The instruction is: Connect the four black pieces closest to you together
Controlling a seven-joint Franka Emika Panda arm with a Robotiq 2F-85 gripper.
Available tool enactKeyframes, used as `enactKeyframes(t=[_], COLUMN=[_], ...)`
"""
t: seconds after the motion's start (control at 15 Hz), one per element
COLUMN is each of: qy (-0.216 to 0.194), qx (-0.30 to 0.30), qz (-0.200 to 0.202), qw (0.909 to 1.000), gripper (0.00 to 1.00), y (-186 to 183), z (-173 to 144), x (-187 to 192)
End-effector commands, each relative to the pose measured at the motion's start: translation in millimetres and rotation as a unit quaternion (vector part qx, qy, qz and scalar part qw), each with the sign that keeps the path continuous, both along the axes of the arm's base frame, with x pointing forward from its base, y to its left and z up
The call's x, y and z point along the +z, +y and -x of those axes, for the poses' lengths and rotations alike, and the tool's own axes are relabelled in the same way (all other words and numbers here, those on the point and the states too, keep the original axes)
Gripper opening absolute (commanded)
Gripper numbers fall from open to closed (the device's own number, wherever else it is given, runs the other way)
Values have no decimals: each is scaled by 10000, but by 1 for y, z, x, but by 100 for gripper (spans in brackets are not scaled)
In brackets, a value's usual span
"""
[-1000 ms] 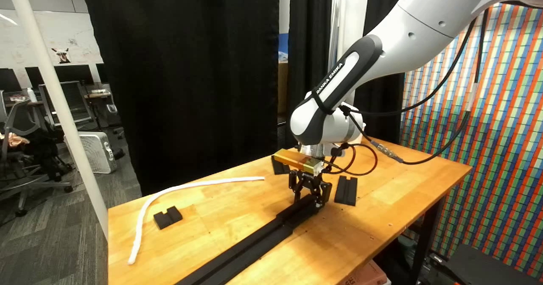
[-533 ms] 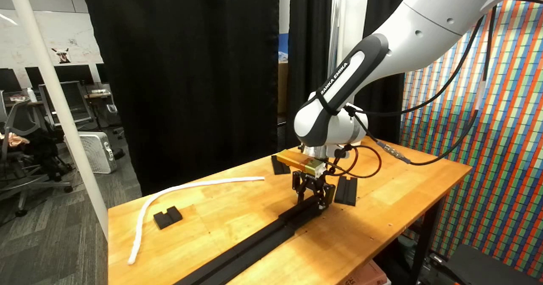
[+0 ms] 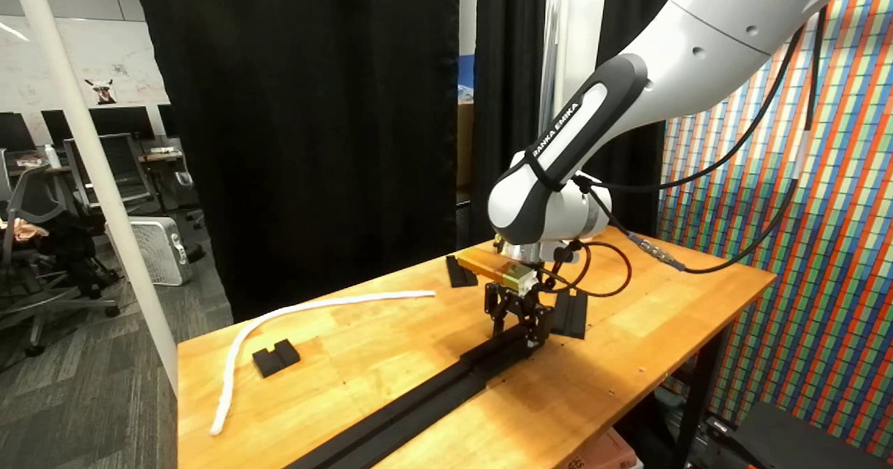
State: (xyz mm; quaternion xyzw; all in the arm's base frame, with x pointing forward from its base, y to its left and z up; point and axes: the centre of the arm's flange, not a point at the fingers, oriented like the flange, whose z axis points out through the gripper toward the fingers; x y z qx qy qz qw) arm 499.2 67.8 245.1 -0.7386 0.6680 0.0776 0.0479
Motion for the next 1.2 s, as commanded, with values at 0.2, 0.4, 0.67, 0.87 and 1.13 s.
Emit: enactKeyframes(t=[0.2, 0.4, 0.67, 0.87, 1.13], qy=[-191, -191, -251, -244, -223], qx=[-97, -99, -141, -195, -275], qz=[89, 77, 87, 100, 83], qw=[9997, 9997, 9995, 9995, 9993], gripper=[46, 46, 46, 46, 46], y=[6, 7, 8, 7, 7], z=[19, 23, 26, 31, 38], x=[10, 11, 12, 12, 11])
